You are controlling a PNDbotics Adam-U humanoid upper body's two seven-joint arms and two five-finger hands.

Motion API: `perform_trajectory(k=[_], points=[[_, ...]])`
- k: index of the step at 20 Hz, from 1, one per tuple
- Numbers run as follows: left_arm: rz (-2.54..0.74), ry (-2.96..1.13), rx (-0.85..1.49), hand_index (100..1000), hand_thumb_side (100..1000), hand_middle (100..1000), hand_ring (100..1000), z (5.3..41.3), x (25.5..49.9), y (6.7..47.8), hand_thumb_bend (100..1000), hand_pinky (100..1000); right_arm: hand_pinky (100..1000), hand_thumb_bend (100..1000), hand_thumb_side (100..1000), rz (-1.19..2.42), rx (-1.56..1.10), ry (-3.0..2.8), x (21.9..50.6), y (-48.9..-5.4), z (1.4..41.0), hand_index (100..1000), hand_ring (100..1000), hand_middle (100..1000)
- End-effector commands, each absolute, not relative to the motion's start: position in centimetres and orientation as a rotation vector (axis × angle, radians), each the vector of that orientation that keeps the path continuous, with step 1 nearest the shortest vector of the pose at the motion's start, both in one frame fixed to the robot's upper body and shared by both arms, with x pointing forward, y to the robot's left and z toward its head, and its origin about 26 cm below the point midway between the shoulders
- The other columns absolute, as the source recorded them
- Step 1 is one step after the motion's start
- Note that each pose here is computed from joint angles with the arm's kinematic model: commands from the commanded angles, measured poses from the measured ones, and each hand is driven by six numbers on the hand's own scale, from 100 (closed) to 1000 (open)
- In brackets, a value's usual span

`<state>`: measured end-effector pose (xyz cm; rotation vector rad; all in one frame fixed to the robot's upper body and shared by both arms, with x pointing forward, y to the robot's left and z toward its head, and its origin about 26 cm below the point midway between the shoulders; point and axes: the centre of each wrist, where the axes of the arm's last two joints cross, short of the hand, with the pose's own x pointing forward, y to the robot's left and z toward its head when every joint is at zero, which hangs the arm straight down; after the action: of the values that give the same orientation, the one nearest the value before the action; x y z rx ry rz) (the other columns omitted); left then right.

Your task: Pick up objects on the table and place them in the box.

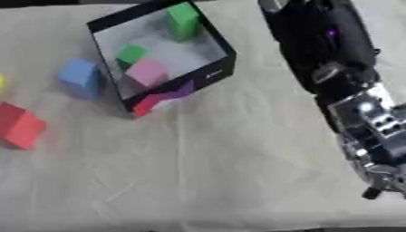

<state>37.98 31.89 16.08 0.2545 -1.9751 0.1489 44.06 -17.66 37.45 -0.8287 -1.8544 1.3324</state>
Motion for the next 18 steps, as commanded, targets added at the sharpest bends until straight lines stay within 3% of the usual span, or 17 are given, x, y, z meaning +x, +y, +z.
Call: perform_trajectory(k=[1,4,6,7,9,10,11,12,13,14,15,16,17,18], points=[[0.137,-2.025,0.311,805,668,779,805,17.9,37.6,33.2,762,781,789,589,299,1.244,-0.844,-1.940,41.2,-21.0,40.5,856,854,805],[0.110,-2.052,0.347,806,665,780,805,18.9,37.2,33.9,757,782,782,388,388,1.085,-0.796,-2.005,38.7,-25.5,40.0,843,870,816],[0.075,-2.081,0.376,806,660,780,805,19.9,37.0,34.2,757,782,778,344,426,0.949,-0.718,-2.045,37.3,-27.9,38.9,836,870,808],[0.044,-2.104,0.391,806,647,780,804,20.7,36.8,34.4,757,783,773,249,486,0.875,-0.681,-2.058,36.7,-29.0,38.1,830,869,794],[-0.053,-2.151,0.426,806,620,780,803,22.3,36.5,34.5,753,784,769,194,540,0.738,-0.622,-2.075,35.9,-30.6,36.6,825,867,784],[-0.131,-2.174,0.448,807,609,779,798,23.3,36.2,34.6,753,787,762,100,541,0.668,-0.594,-2.080,35.7,-31.4,35.7,821,862,781],[-0.225,-2.193,0.474,807,595,779,802,24.4,36.0,34.7,750,787,758,242,522,0.598,-0.573,-2.083,35.5,-32.1,34.8,816,857,772],[-0.314,-2.202,0.493,806,588,778,802,25.3,35.7,34.7,749,788,753,283,485,0.534,-0.559,-2.088,35.3,-32.7,34.2,812,851,765],[-0.415,-2.208,0.512,808,555,773,798,26.3,35.4,34.7,754,791,737,380,369,0.466,-0.546,-2.099,35.2,-33.2,33.5,793,827,737],[-0.539,-2.202,0.530,813,548,777,803,27.5,35.1,34.8,764,797,734,391,347,0.392,-0.529,-2.113,35.1,-33.8,32.7,792,819,729],[-0.669,-2.181,0.548,816,541,780,807,28.6,34.8,34.8,772,803,732,388,337,0.319,-0.508,-2.124,35.0,-34.4,32.0,790,814,722],[-0.786,-2.153,0.562,817,538,780,808,29.6,34.6,34.9,773,805,729,117,335,0.257,-0.490,-2.130,35.0,-34.9,31.4,783,809,721],[-0.904,-2.117,0.578,824,513,789,819,30.5,34.3,35.0,796,819,728,391,338,0.204,-0.477,-2.125,35.0,-35.3,30.8,782,809,716],[-1.032,-2.068,0.591,824,506,791,821,31.6,33.9,35.0,800,821,728,391,339,0.164,-0.466,-2.116,35.1,-35.7,30.2,782,809,716]])
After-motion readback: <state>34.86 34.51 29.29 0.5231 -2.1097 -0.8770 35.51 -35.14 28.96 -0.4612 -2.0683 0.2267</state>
